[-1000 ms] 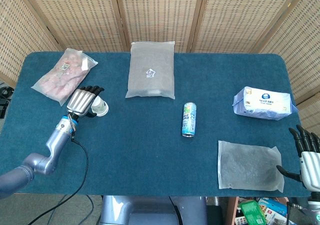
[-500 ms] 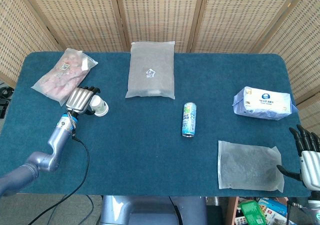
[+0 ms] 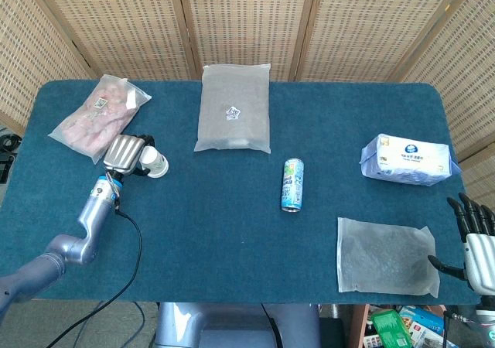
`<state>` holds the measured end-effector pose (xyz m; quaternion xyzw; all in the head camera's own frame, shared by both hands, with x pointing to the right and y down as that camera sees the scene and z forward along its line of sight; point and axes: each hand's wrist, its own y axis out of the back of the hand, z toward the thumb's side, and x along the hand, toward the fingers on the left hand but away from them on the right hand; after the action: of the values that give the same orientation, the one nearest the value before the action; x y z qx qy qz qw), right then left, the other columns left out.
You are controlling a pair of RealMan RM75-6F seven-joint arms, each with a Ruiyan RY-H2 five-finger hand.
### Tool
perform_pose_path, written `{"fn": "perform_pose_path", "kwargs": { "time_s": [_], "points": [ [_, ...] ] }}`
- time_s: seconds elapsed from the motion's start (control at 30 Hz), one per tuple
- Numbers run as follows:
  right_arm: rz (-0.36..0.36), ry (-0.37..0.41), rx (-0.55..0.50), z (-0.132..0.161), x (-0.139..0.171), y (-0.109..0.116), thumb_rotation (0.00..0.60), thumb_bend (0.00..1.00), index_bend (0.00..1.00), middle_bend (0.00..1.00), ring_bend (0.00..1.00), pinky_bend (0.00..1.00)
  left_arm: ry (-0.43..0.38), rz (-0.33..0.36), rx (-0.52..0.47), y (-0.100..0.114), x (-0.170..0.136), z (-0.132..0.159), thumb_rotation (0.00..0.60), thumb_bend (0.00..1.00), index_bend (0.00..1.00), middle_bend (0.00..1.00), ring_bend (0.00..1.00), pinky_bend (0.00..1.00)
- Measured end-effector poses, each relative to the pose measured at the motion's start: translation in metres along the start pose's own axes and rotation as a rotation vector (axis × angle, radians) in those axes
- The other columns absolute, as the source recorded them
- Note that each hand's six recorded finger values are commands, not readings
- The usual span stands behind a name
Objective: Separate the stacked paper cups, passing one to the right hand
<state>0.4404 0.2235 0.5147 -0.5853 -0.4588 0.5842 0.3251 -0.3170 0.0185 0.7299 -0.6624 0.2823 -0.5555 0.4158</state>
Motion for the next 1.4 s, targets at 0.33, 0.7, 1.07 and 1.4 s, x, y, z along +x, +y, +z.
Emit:
{"fn": "perform_pose_path", "kwargs": {
  "time_s": [0.33,0.7,1.07,1.4],
  "points": [
    [0.008,0.004,0.006,0.001,-0.001,-0.002,0.600,0.00,0.00,0.00,0.00,0.00,0.002,0.035,-0.190,0.014,-0.006,-0.003,0.600,0.20,0.48,0.50,0.49,0.54],
    [0.031,0.139,0.112,0.016,-0.026,-0.005,0.600,0.00,0.00,0.00,0.00,0.00,-0.059,0.018,-0.842,0.048,-0.026,0.012,0.600,0.23,0.48,0.50,0.49,0.54],
    [-0.008,0.427,0.086,0.052,-0.071,0.005,0.600,0.00,0.13,0.00,0.00,0.00,-0.059,-0.189,-1.419,0.045,-0.034,0.046,0.600,0.28,0.48,0.51,0.49,0.54],
    [-0.055,0.654,0.102,0.093,-0.111,0.014,0.600,0.04,0.23,0.02,0.00,0.00,-0.111,-0.368,-1.634,0.035,-0.022,0.098,0.600,0.30,0.48,0.51,0.49,0.54]
  ]
}}
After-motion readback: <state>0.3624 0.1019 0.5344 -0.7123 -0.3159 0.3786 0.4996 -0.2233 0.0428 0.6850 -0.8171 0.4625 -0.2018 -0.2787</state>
